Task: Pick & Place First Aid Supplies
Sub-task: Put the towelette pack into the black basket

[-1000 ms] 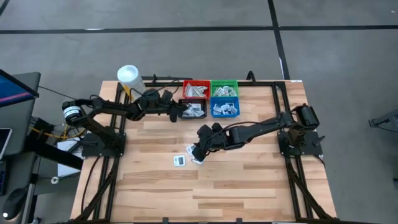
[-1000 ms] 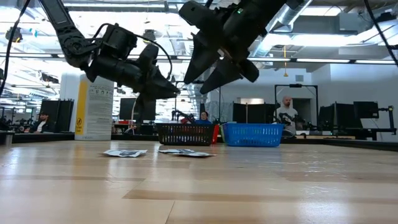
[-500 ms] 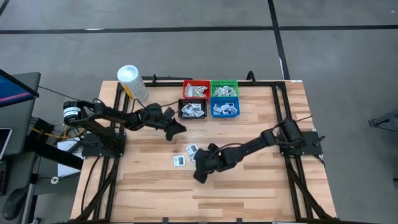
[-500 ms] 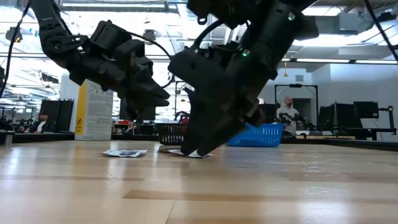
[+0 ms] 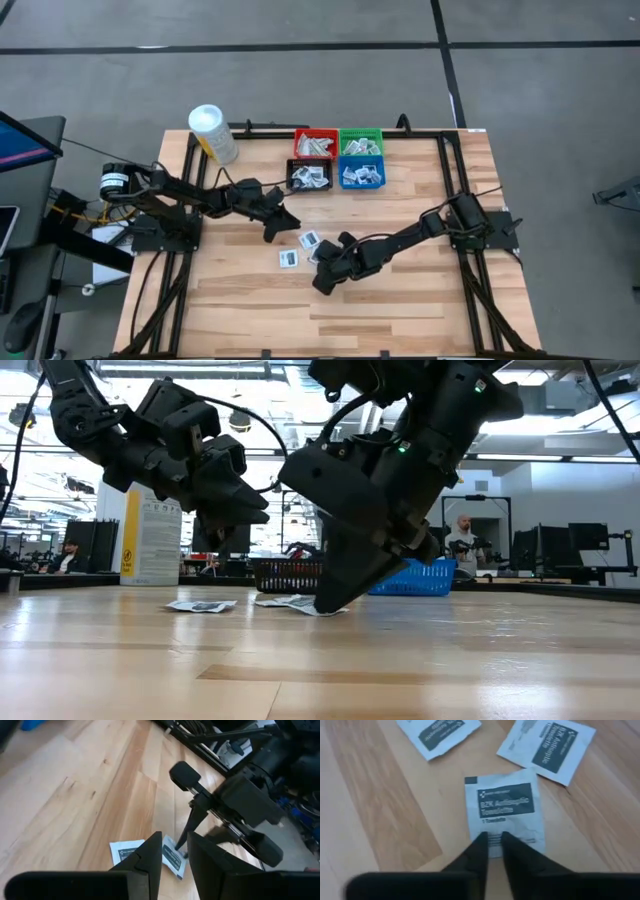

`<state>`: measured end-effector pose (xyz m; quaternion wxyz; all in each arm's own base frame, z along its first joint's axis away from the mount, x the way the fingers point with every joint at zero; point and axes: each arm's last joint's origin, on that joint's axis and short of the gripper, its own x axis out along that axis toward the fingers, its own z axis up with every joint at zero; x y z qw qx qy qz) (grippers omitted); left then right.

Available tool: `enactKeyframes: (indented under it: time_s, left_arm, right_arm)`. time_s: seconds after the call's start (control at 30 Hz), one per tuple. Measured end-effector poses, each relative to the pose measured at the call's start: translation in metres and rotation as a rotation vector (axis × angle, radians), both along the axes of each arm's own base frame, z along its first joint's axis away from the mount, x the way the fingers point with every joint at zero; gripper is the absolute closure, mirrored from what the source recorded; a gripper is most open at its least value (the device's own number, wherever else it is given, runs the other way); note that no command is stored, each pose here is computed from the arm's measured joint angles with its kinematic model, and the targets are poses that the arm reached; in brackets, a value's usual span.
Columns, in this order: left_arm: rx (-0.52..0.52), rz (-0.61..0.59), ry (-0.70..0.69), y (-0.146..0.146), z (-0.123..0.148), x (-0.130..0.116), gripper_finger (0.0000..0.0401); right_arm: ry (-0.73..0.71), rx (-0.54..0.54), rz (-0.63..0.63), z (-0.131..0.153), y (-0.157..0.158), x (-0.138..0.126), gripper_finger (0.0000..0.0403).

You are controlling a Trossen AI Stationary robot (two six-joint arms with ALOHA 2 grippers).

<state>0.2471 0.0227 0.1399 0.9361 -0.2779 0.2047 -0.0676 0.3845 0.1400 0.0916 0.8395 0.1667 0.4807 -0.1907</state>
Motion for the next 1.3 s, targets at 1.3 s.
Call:
enactKeyframes:
  time_s: [1.3]
  left_arm:
    - [-0.002, -0.009, -0.001, -0.002, 0.0, 0.0, 0.0309]
  right_arm:
    - [-0.012, -0.046, 0.109, 0.031, 0.004, 0.025, 0.0243]
